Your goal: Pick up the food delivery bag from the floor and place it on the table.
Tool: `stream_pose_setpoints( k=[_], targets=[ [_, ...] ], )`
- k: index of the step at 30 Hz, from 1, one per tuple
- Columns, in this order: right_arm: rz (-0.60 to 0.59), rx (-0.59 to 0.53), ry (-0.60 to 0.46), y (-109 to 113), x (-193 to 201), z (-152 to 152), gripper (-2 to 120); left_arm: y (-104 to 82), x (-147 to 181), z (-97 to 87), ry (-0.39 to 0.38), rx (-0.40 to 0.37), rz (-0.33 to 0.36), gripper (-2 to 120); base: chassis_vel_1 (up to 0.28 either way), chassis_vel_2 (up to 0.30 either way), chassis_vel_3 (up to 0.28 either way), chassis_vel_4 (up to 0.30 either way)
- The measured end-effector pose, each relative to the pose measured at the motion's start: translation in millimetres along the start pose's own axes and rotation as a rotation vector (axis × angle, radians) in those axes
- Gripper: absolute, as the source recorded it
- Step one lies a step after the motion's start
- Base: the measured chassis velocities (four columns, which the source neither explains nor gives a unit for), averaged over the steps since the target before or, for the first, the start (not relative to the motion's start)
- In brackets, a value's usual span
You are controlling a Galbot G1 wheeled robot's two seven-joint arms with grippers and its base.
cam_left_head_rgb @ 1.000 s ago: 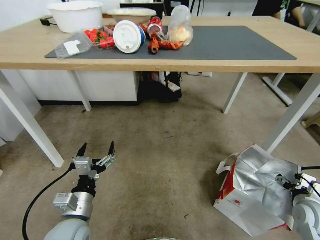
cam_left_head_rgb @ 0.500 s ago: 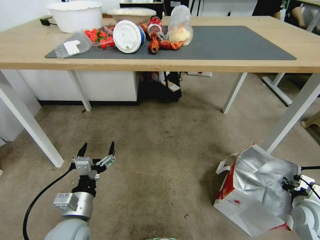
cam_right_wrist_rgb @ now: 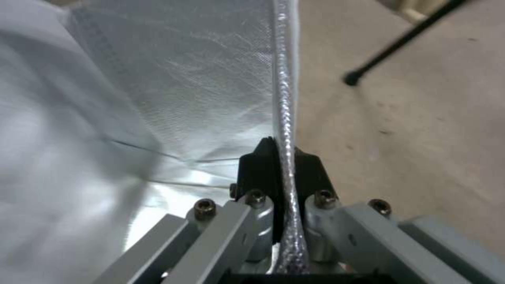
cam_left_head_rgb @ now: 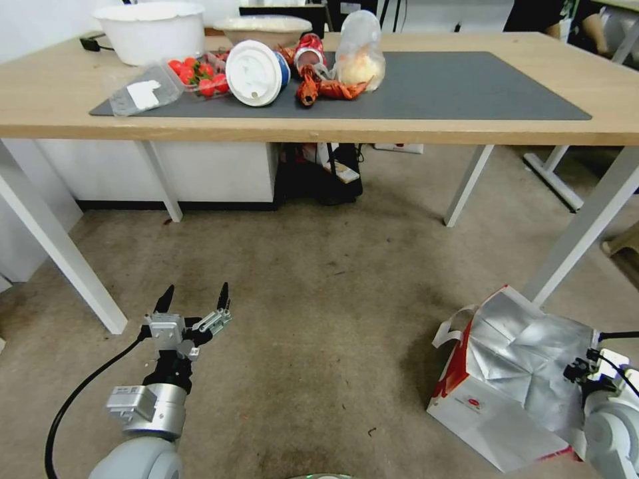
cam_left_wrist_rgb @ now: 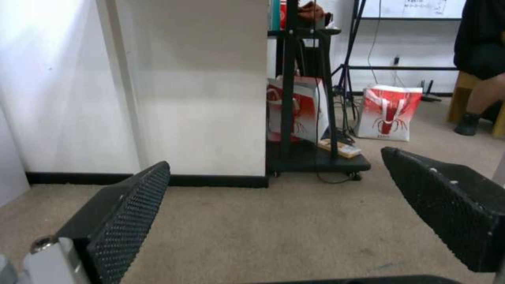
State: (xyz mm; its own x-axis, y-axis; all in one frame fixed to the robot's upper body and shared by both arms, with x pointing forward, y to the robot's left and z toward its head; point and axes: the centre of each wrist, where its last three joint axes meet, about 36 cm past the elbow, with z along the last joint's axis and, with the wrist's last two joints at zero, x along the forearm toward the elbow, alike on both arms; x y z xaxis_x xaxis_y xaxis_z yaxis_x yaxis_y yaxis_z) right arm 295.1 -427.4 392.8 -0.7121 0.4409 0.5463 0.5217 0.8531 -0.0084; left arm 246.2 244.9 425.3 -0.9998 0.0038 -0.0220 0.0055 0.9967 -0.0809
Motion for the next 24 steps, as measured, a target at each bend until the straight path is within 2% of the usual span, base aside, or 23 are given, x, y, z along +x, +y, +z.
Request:
stream_pose_setpoints(
  k=[3,6,12,19,22,24],
  targets=[
    [-0.055,-0.012,-0.006,4.6,10.8,-8.5,0,-0.1,0.0,-0.1,0.0,0.0,0.0,100,0.0,0.0,0.0,0.0],
    [-0.159,-0.024,-0.014,14.5,33.5,-26.2,0,-0.4,-0.1,-0.4,-0.002,0.001,-0.001,100,0.0,0.0,0.0,0.0],
    [-0.25,-0.029,-0.015,26.1,54.1,-42.7,0,-0.7,-0.4,-0.5,-0.003,0.002,-0.001,100,0.0,0.0,0.0,0.0],
    [-0.27,-0.028,-0.017,28.7,58.5,-46.5,0,-0.7,-0.5,-0.5,-0.003,0.002,-0.001,100,0.0,0.0,0.0,0.0],
    [-0.426,-0.02,-0.046,48.0,93.0,-77.0,0,-0.9,-1.3,-0.3,-0.005,0.004,-0.002,100,0.0,0.0,0.0,0.0],
    [-0.446,-0.016,-0.053,50.2,97.6,-81.2,0,-0.9,-1.4,-0.3,-0.005,0.004,-0.002,100,0.0,0.0,0.0,0.0]
  ],
)
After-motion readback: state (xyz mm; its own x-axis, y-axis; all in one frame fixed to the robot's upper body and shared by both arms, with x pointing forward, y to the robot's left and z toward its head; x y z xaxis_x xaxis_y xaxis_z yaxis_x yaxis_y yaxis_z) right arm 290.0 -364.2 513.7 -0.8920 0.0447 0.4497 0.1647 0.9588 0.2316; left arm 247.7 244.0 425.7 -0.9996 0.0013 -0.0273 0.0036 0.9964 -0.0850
